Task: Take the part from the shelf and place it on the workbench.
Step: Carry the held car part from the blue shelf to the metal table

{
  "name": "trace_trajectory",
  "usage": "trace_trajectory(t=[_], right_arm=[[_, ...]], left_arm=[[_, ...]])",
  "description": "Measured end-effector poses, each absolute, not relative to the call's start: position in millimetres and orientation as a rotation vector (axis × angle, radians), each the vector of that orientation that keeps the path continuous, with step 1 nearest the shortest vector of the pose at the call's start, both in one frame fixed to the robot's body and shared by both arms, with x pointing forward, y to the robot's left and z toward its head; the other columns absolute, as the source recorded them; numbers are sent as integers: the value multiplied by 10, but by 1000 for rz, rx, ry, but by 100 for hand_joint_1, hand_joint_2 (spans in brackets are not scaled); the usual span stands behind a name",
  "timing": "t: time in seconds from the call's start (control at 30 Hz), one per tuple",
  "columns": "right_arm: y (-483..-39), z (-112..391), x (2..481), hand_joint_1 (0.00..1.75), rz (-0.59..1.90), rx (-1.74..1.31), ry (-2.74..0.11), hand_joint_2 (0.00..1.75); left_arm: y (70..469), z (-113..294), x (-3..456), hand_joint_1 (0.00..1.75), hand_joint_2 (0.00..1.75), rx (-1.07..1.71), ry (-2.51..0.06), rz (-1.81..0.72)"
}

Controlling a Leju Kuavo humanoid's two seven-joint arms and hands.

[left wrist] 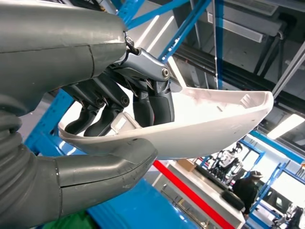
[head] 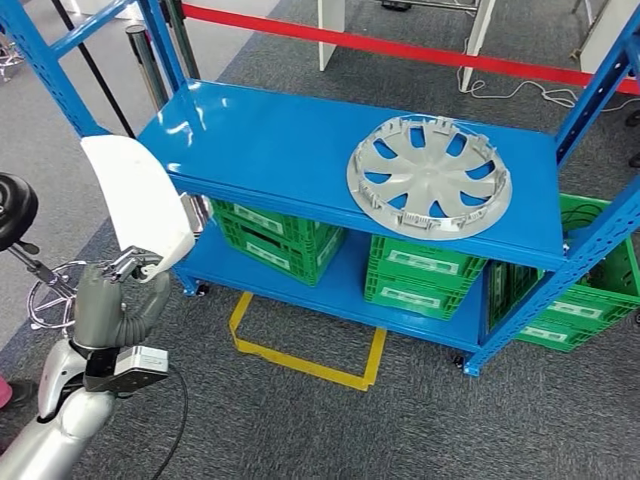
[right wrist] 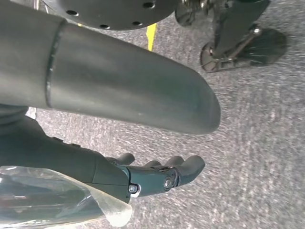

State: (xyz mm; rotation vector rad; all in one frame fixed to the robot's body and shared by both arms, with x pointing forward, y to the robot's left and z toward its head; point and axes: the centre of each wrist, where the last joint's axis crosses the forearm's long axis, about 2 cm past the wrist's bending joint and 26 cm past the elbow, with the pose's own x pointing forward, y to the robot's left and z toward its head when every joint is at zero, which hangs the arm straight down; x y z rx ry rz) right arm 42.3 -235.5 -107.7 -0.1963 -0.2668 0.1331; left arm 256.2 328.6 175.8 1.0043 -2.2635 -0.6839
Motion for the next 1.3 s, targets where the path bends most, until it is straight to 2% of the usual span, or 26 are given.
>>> trace_trajectory(t=[0.27,0.6,1.3], right_arm=[[-2356,-1078,417,0,129,-193,-236,0],[-2349,-1082,434,0,109,-90,140,0],[-2367,-1087,392,0,113,-116,135,0]], left_arm=[[3285,1778,2581,175,175,1005,-2270,-684],[3159,1922,2796,175,175,947,-2329,-704],[3075,1876,2819,175,175,890,-2323,-796]])
